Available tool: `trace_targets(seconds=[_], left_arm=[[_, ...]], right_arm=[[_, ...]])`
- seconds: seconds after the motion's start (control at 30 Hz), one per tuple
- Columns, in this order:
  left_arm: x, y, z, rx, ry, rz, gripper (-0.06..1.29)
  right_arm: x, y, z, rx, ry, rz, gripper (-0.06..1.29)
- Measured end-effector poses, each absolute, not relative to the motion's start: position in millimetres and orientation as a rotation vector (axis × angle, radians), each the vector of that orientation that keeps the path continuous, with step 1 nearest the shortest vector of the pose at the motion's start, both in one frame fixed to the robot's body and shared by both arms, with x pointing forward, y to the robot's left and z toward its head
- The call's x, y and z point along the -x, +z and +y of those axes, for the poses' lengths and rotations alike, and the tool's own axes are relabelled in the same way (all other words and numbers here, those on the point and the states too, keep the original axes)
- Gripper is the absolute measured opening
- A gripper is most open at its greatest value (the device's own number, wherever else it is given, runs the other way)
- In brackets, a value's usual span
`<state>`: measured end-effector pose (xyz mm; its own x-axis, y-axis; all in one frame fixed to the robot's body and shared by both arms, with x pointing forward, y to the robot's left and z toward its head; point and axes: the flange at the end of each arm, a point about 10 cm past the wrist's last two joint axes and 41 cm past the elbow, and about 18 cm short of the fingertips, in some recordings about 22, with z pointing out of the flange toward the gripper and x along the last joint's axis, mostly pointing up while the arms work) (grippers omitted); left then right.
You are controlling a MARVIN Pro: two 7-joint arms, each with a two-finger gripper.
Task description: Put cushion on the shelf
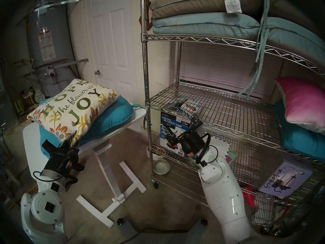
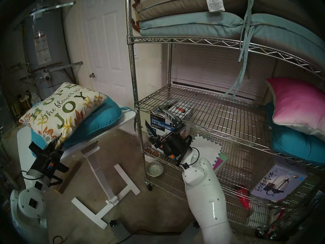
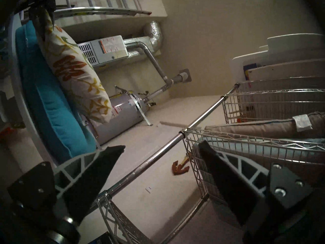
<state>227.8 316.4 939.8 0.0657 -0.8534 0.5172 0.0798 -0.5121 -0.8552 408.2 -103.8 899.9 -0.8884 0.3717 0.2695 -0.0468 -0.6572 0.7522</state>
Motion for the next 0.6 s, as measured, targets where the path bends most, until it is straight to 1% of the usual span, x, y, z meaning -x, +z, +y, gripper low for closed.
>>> trace_targets(seconds=[0.17, 0.6], left_arm=[[-225.7, 939.3, 317.2, 1.585, -1.551, 0.788, 0.11], [-218.7, 939.3, 321.2, 1.588, -1.549, 0.772, 0.11]], right_arm=[[-416.0, 909.5, -83.6, -0.534, 2.594, 1.205, 1.23], [-437.5, 905.9, -25.5, -0.451, 2.581, 1.370, 1.23]])
